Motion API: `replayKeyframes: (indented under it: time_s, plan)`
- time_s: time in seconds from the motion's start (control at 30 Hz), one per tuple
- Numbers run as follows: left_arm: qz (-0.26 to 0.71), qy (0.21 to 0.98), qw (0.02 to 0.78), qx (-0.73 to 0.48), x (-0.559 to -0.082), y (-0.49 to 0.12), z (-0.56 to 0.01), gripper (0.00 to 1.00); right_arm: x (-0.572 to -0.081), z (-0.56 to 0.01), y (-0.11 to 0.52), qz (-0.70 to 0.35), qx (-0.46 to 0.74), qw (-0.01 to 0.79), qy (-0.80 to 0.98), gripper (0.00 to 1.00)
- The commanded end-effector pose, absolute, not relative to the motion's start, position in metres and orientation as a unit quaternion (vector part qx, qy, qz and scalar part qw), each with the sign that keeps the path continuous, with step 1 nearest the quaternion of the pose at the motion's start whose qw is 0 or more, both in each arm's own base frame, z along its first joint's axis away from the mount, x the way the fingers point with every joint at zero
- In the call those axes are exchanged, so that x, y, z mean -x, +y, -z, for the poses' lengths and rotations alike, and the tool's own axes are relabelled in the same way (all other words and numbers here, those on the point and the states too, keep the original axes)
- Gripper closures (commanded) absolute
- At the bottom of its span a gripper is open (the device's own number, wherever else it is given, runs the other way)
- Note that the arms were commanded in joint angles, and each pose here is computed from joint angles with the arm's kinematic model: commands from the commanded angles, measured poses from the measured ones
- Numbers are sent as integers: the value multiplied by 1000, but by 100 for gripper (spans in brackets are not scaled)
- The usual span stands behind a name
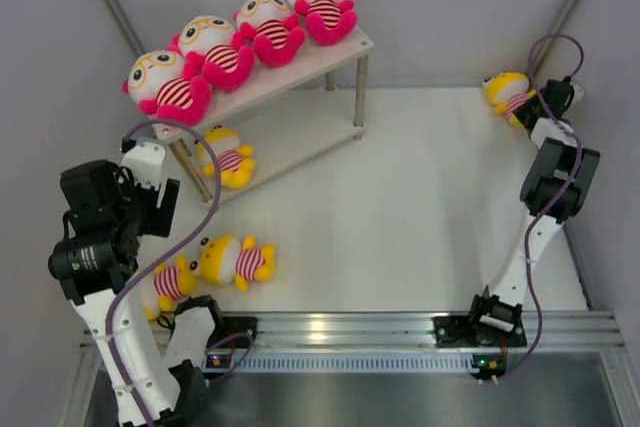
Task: Place and organize the stuffed toys onto the shelf
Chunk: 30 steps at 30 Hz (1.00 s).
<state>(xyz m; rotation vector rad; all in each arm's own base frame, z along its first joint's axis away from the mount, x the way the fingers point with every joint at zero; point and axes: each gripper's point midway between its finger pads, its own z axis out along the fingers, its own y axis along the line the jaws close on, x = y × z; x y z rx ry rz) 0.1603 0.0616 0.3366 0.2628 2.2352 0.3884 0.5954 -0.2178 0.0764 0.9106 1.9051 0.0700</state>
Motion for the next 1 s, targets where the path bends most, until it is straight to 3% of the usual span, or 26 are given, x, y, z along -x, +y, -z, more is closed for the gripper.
replayKeyframes:
  time_s: [0.0,0.1,0.17,0.23,0.27,0.3,0.33,0.4,0.43,0.6,0.97]
  plan:
    - [-162,878,438,-106,-161,61,-351,18,-602,-89,-215,-54,-380,506,772,74]
    - [-159,879,436,-107,-159,60,-346,18,-599,-111,-205,-74,-366,523,766,100]
    - [-149,883,434,-103,-159,57,-340,18,-594,-153,-194,-96,-355,556,746,100]
    - [-132,887,430,-103,-160,53,-331,18,-572,-154,-173,-111,-363,558,738,100]
    - [-118,887,433,-108,-160,47,-328,18,-563,-211,-165,-114,-346,615,699,100]
    - [-112,889,431,-107,-160,46,-323,18,-544,-192,-152,-114,-354,601,708,100]
    - [-110,889,433,-106,-160,45,-323,18,-533,-230,-130,-127,-336,629,689,100]
    - [-108,887,436,-104,-159,44,-321,18,-511,-225,-100,-138,-324,627,695,100]
    - [-106,886,438,-104,-159,42,-321,18,-499,-250,-70,-154,-302,643,687,100]
    - [-106,881,449,-106,-153,39,-323,18,-443,-244,9,-188,-266,640,696,100]
    - [-86,873,463,-125,-147,25,-320,18,-327,-268,190,-384,-201,605,668,100]
